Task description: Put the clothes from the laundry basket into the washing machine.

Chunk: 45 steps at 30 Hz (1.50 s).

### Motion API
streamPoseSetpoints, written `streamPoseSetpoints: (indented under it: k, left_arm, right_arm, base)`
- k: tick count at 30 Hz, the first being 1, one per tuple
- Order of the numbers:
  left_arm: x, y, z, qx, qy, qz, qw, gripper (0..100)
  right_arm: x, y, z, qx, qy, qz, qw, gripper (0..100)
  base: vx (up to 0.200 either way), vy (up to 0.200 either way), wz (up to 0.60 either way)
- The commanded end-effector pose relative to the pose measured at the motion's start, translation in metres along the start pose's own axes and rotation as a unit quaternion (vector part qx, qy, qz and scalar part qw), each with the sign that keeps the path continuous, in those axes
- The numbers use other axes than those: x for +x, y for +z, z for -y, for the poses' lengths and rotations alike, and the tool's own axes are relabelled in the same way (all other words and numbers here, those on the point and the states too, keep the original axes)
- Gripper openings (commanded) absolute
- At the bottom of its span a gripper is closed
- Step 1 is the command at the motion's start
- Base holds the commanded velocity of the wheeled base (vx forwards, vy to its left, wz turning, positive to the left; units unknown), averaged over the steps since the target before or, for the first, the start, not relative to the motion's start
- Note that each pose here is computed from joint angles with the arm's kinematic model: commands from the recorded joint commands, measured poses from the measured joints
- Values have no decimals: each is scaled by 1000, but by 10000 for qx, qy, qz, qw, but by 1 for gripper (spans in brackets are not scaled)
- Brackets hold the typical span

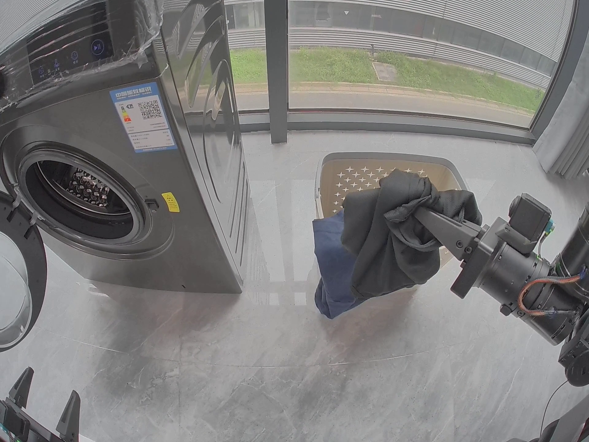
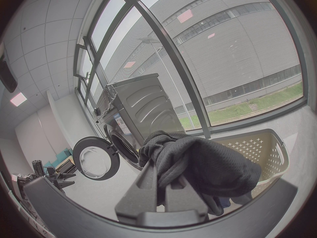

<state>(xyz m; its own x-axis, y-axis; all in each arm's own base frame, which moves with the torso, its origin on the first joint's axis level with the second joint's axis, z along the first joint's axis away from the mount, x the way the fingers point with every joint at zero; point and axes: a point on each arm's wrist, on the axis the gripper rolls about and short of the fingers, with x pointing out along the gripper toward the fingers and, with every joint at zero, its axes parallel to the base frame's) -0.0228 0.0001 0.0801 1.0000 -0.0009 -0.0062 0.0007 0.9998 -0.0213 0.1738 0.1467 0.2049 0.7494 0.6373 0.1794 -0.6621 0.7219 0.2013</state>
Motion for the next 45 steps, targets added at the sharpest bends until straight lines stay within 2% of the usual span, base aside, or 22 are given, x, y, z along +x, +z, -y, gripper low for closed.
streamPoseSetpoints:
  k: [1,4,10,34,45]
  left_arm:
    - [0,-4,0,-1,4,-7,10000,100]
    - [0,-4,0,-9,4,-7,10000,100]
    - [0,-4,0,-1,-3,-8,10000,100]
    - [0,-4,0,-1,-3,-15,10000,100]
    - [0,-4,0,-9,-3,-15,10000,100]
  right_arm:
    - [0,-1,0,2,1,-21,10000,0]
    - [1,-2,1,-2,-25,-31,10000,0]
    - [2,-1,2,1,-44,-11,10000,0]
    - [2,-1,3,37,-66,-6,10000,0]
    - [3,-2,3,60,-69,-21,10000,0]
  base:
    - [-200,0,0]
    - [-200,0,0]
    - [0,0,0]
    - [0,200,0]
    - [0,0,0]
